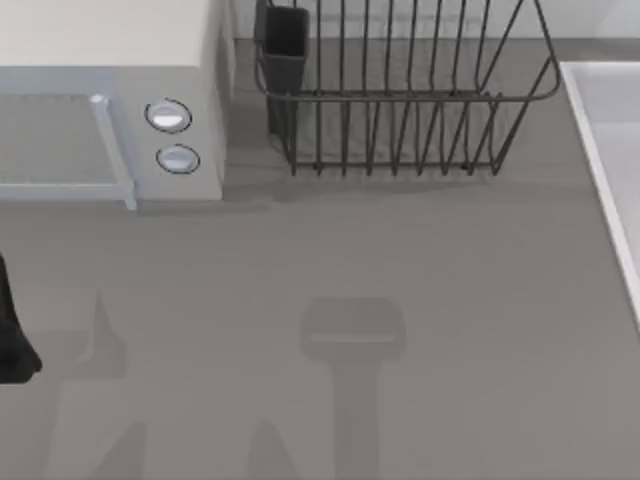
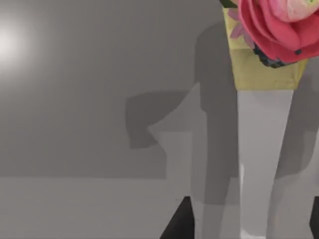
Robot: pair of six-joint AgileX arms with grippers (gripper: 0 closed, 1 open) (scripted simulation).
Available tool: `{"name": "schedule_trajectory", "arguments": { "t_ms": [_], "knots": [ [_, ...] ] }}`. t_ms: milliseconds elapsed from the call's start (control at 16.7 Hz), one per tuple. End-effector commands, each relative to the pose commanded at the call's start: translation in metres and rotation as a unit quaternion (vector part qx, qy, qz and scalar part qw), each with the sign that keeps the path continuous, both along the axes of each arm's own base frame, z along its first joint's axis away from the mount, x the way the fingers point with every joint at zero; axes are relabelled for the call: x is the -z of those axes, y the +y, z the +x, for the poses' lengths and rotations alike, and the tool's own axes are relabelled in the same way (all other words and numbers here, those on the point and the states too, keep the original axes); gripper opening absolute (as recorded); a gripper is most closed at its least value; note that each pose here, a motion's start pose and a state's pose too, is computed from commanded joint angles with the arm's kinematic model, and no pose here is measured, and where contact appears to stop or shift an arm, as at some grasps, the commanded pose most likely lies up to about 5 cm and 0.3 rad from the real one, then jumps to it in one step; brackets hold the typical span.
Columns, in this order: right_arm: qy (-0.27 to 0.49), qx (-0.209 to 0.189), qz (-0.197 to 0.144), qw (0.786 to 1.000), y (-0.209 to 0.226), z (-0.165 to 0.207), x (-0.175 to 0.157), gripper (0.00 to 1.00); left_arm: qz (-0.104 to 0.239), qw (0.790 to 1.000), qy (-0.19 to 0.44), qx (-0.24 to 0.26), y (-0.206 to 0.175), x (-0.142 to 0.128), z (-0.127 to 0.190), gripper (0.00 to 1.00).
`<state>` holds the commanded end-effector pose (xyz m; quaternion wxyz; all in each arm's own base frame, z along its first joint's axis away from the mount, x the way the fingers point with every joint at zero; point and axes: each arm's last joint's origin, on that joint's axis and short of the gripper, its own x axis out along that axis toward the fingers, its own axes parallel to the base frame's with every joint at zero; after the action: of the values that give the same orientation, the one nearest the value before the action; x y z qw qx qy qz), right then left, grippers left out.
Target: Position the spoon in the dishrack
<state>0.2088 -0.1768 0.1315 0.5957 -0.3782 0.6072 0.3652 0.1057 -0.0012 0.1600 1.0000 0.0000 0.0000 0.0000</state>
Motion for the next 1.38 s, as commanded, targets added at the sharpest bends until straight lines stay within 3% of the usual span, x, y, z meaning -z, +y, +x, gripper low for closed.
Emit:
{"name": "schedule_trajectory", "arguments": {
  "t_ms": [480,720,1140,1380],
  "knots": [
    [0.021,-0.002,0.018,1.0,-0.006,0.006,-0.121,0.0,0.0,1.0,0.0,0.0,0.0,0.0,0.0,1.0],
    [0.007,0.0,0.006,1.0,0.005,-0.004,-0.175,0.0,0.0,1.0,0.0,0.0,0.0,0.0,0.0,1.0],
    [0.005,0.002,0.003,1.0,0.007,-0.006,-0.182,0.0,0.0,1.0,0.0,0.0,0.0,0.0,0.0,1.0],
    [-0.018,0.003,-0.053,0.998,0.022,0.017,-0.185,0.0,0.0,1.0,0.0,0.0,0.0,0.0,0.0,1.0]
  ]
}}
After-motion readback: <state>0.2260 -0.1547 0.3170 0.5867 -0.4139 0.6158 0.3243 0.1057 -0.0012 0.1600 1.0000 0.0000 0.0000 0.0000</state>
